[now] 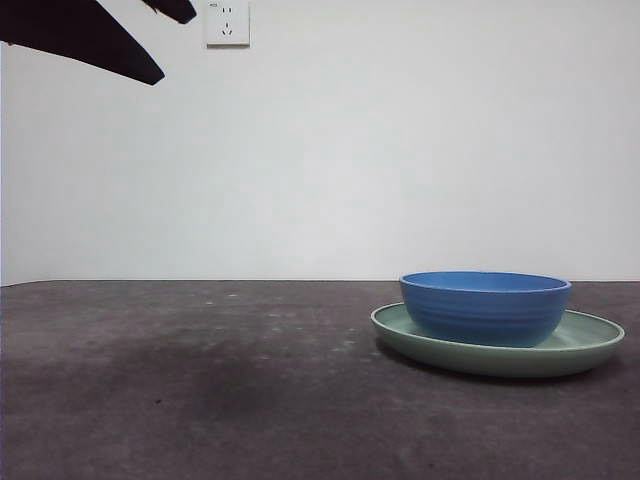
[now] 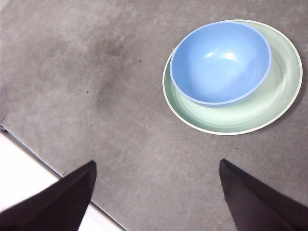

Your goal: Pick up the blue bowl, put it on the green plate, put it on desk

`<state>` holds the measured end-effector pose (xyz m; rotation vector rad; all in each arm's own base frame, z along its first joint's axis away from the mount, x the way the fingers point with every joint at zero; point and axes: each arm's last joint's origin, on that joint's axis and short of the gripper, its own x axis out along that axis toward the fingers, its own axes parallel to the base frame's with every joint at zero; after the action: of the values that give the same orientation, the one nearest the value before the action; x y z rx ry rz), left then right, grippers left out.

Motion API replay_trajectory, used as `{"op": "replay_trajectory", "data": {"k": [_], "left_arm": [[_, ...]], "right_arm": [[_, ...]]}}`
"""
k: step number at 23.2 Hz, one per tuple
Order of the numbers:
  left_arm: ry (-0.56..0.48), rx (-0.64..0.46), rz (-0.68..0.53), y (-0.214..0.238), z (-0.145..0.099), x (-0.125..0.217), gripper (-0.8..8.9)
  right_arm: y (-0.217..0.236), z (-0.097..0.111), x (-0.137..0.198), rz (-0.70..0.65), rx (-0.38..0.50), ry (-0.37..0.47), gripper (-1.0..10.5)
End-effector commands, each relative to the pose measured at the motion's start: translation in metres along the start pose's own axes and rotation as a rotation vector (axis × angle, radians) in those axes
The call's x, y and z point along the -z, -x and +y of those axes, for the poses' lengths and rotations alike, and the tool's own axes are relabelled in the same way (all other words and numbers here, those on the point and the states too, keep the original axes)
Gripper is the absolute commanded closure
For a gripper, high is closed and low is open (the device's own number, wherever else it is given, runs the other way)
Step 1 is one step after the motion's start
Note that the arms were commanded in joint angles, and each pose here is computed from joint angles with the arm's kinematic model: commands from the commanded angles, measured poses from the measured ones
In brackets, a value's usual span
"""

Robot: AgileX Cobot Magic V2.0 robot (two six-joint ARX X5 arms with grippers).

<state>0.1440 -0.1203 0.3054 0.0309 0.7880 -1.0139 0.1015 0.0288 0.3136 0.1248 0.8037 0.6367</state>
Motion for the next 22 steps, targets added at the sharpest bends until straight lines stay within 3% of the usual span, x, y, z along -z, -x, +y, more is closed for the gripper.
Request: {"op": "replay_trajectory", "data": {"k": [1,15,18,22], "left_arm": [[-0.022,0.025,-0.017,0.0,-0.002,-0.004,5.64],[-0.023,0.025,-0.019,0.0,-0.002,-0.004,5.65],[-0.023,0.025,-0.02,0.0,-0.002,-0.004,5.64],[-0.024,0.025,-0.02,0.0,-0.002,-0.004,5.65]], "right_arm": [[0.003,0.002,-0.004,-0.019,-0.004,0.008,5.4],[0.003,0.002,-0.004,-0.019,0.012,-0.004,5.4],[0.003,-0.002,-0.005,-0.024,0.123,-0.074,5.4],[0.002,-0.01,-0.011,-0.075,0.344,-0.138,5.4]]}}
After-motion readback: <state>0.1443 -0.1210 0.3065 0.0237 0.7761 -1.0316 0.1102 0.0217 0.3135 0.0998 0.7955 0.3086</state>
